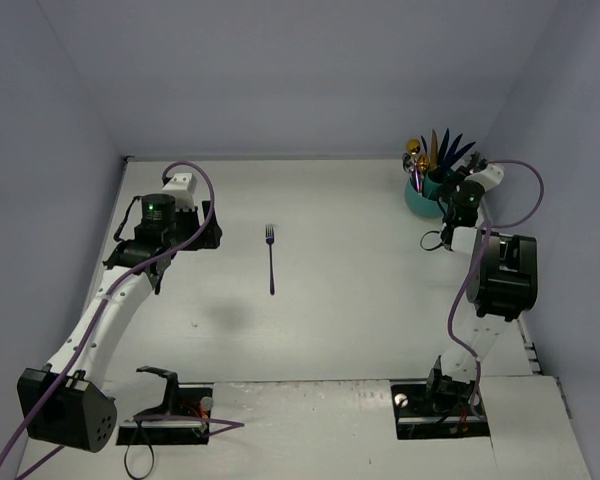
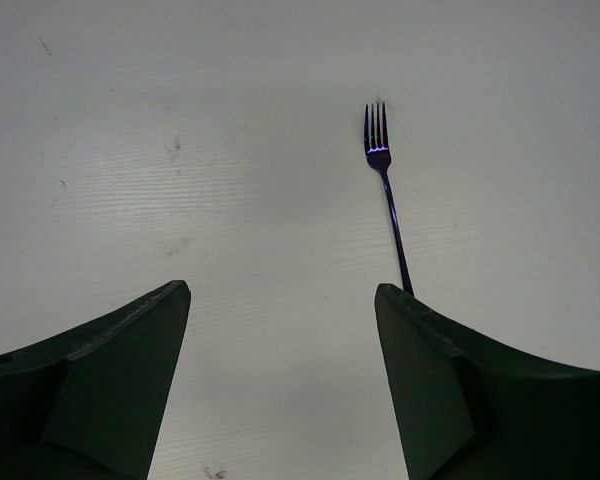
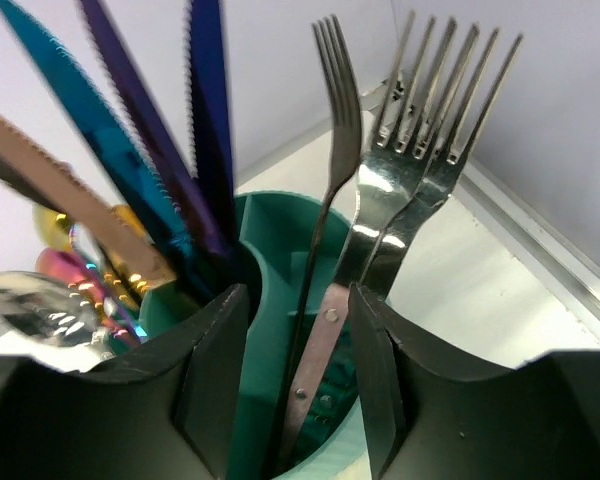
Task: Sort the eating utensils into containers
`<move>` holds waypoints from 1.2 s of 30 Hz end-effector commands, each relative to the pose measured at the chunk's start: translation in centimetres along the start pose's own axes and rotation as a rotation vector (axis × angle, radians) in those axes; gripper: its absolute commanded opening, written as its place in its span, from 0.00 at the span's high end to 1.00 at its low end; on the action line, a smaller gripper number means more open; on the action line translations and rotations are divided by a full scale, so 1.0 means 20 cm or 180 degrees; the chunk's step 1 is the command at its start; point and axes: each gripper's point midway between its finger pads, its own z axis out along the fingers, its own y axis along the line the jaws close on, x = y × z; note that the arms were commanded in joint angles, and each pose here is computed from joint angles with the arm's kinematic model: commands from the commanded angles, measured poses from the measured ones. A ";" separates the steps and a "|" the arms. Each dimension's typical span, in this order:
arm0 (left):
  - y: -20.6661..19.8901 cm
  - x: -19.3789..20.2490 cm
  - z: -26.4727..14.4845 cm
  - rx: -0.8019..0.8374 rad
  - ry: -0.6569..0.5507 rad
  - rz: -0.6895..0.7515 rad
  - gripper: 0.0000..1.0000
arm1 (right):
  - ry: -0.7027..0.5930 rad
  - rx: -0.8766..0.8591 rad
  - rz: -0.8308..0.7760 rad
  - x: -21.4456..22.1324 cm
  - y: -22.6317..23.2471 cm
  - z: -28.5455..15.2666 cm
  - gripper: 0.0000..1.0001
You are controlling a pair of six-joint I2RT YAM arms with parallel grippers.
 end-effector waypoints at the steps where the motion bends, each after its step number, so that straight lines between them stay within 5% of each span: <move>1: -0.03 -0.13 -0.02 0.0090 -0.0268 -0.0013 0.28 | -0.0364 -0.0283 -0.0041 -0.37 0.19 -0.13 0.54; 7: -0.03 -0.14 -0.03 0.0096 -0.0281 -0.0033 0.28 | -0.0211 -0.0397 -0.0436 -0.50 0.40 -0.36 0.39; 19: -0.01 -0.16 -0.06 0.0077 -0.0344 -0.0122 0.28 | 0.1201 -0.0965 -0.0915 -0.02 0.92 -1.02 0.37; 27: -0.15 -0.03 0.05 0.0239 0.0024 -0.0393 0.28 | 0.1557 -0.1146 -0.0693 0.15 0.91 -1.25 0.37; 36: -0.38 0.24 0.34 -0.0134 0.0680 -0.0238 0.29 | 0.1709 -0.1102 -0.0600 0.20 0.69 -1.43 0.35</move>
